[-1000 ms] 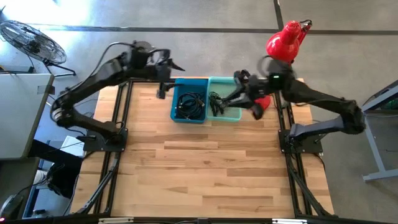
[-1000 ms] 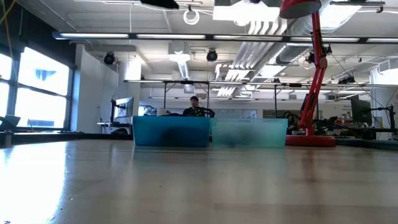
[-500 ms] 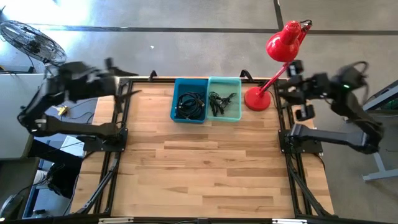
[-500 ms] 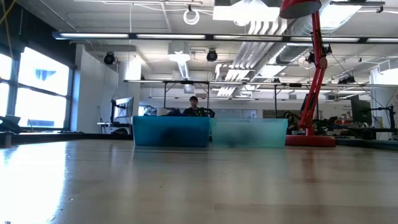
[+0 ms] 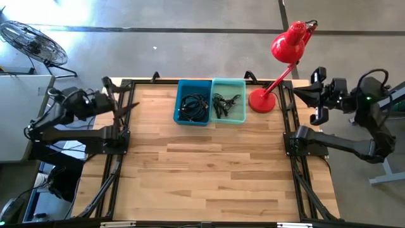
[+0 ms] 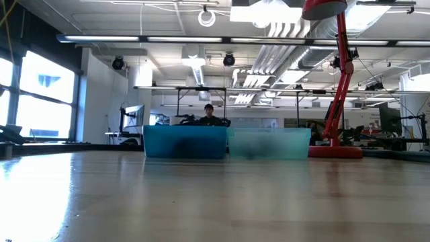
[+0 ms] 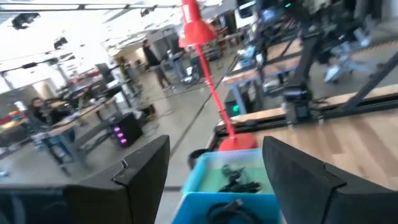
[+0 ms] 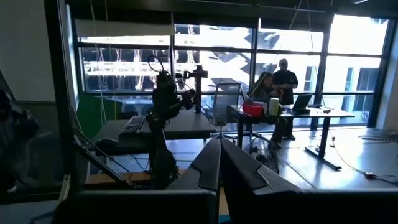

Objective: Pick & Place USB Port
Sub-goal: Return to Home Position

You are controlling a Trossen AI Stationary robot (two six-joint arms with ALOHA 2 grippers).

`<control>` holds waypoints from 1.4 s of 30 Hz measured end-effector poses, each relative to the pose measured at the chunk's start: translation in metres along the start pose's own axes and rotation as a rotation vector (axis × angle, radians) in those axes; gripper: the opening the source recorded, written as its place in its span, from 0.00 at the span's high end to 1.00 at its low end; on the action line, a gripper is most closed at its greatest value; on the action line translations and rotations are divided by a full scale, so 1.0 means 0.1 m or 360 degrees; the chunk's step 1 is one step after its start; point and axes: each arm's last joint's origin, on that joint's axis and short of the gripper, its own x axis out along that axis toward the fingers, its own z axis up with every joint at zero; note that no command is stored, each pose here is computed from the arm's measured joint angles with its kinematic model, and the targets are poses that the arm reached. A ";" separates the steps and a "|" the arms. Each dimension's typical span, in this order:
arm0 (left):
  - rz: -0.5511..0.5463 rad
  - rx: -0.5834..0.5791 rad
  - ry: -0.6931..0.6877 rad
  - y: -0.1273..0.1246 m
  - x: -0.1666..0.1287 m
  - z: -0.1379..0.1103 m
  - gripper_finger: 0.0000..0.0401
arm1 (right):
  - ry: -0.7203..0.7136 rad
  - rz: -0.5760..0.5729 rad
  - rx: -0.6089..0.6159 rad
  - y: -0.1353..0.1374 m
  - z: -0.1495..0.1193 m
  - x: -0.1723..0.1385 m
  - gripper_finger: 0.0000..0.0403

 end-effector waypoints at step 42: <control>-0.0338 -0.0209 -0.0019 -0.18 -0.22 -0.40 1.00 | 0.0088 0.0250 0.0065 0.37 -0.32 -0.98 1.00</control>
